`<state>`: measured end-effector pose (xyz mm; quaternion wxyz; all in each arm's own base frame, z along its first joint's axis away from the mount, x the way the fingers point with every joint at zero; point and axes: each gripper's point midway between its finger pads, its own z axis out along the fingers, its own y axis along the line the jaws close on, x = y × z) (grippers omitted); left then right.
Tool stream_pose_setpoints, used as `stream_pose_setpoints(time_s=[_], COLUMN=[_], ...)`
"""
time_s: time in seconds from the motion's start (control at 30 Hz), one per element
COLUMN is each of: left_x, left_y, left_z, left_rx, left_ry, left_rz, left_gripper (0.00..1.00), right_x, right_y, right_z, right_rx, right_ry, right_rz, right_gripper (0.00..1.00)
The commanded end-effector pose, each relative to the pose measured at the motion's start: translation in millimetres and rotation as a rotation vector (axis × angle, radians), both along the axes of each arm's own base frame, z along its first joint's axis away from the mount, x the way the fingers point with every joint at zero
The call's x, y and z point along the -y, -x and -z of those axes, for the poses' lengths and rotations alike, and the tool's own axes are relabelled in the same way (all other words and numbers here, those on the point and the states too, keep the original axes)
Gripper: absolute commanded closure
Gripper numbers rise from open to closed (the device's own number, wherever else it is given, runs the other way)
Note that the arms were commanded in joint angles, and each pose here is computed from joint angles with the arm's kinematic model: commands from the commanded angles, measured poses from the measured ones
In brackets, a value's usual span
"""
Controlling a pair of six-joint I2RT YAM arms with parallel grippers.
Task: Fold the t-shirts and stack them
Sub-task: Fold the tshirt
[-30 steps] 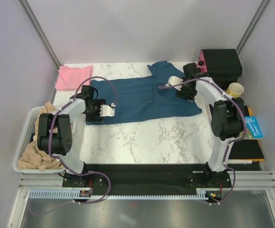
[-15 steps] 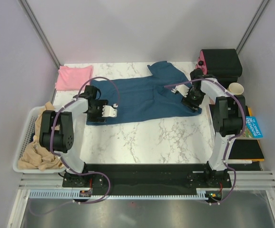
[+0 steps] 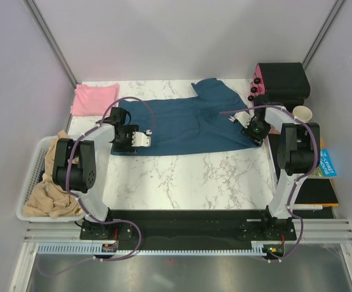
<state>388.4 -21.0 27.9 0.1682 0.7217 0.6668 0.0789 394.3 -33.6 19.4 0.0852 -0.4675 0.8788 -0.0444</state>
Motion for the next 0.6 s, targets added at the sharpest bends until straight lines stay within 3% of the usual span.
stream_pose_setpoints(time_s=[0.0, 0.2, 0.47, 0.57], left_x=[-12, -20, -20, -18], left_y=[6, 13, 21, 24], left_z=[25, 32, 19, 5], left_rx=[-0.015, -0.003, 0.007, 0.026], left_ry=[-0.056, -0.108, -0.109, -0.094], left_rz=[-0.023, 0.010, 0.027, 0.032], left_gripper=[0.21, 0.21, 0.20, 0.20], right_x=[36, 41, 32, 29], right_y=[-14, -7, 12, 3], right_z=[-5, 0, -19, -46], right_rx=[0.116, 0.129, 0.077, 0.128], right_ry=[0.116, 0.153, 0.105, 0.094], right_rz=[0.057, 0.038, -0.014, -0.024], right_gripper=[0.51, 0.53, 0.34, 0.31])
